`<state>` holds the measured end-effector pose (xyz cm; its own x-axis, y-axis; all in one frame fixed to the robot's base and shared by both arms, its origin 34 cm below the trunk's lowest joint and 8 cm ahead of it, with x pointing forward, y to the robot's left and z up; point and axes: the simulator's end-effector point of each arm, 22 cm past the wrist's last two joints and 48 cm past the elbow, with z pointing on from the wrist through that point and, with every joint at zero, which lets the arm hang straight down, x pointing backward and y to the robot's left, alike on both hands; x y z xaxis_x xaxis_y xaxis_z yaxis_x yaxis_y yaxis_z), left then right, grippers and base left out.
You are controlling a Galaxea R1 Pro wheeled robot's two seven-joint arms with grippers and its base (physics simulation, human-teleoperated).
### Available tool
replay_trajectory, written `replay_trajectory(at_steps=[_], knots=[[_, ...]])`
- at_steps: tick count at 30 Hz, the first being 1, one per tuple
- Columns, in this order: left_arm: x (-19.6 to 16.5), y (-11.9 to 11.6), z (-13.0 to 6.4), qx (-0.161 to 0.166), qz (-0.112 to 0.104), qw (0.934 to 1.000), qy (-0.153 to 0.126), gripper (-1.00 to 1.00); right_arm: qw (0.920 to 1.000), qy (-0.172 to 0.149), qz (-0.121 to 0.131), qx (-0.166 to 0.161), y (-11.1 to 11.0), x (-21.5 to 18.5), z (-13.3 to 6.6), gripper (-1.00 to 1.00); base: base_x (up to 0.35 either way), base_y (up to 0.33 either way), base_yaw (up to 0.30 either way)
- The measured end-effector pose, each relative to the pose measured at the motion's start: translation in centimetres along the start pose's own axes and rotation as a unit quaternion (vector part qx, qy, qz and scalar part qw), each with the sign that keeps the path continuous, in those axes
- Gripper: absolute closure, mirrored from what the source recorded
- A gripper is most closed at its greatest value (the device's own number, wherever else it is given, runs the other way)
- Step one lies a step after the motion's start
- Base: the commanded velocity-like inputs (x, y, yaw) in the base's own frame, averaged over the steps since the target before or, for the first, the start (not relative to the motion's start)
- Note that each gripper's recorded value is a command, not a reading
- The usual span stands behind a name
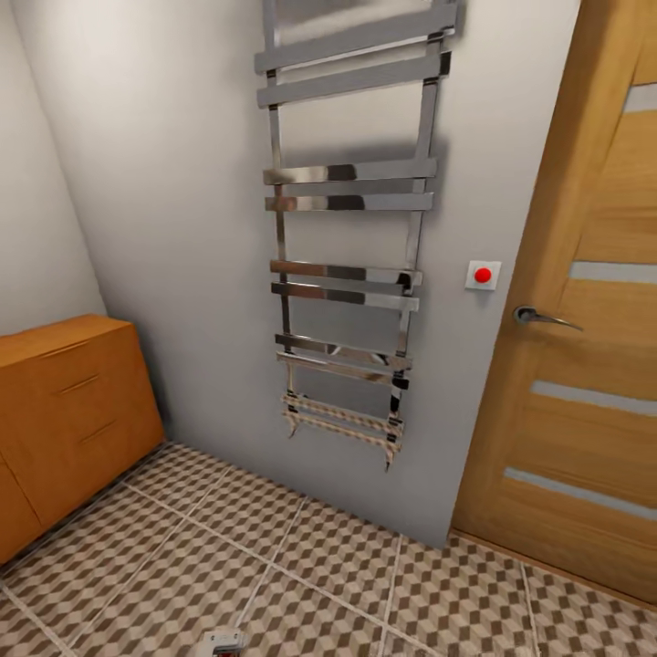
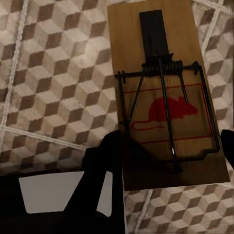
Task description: Take the four mousetraps from the cabinet in the bathroom and place them on the bathroom floor. Make sure all four end up on the same floor surface, and ensure that at least two of them are either under or directly next to the same bathroom sink.
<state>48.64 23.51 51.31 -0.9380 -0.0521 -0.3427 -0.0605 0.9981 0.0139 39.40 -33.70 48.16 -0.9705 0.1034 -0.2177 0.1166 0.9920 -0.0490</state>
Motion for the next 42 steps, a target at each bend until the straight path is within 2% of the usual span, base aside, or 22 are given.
replay_trajectory(at_steps=[42], knots=[[0.03, 0.0, 0.0, 0.0, 0.0, 1.0, 0.0, 1.0, 1.0, -0.001, 0.0, 0.001, -0.29, -0.09, -0.01, 1.0, 0.0, 0.0, -0.3]])
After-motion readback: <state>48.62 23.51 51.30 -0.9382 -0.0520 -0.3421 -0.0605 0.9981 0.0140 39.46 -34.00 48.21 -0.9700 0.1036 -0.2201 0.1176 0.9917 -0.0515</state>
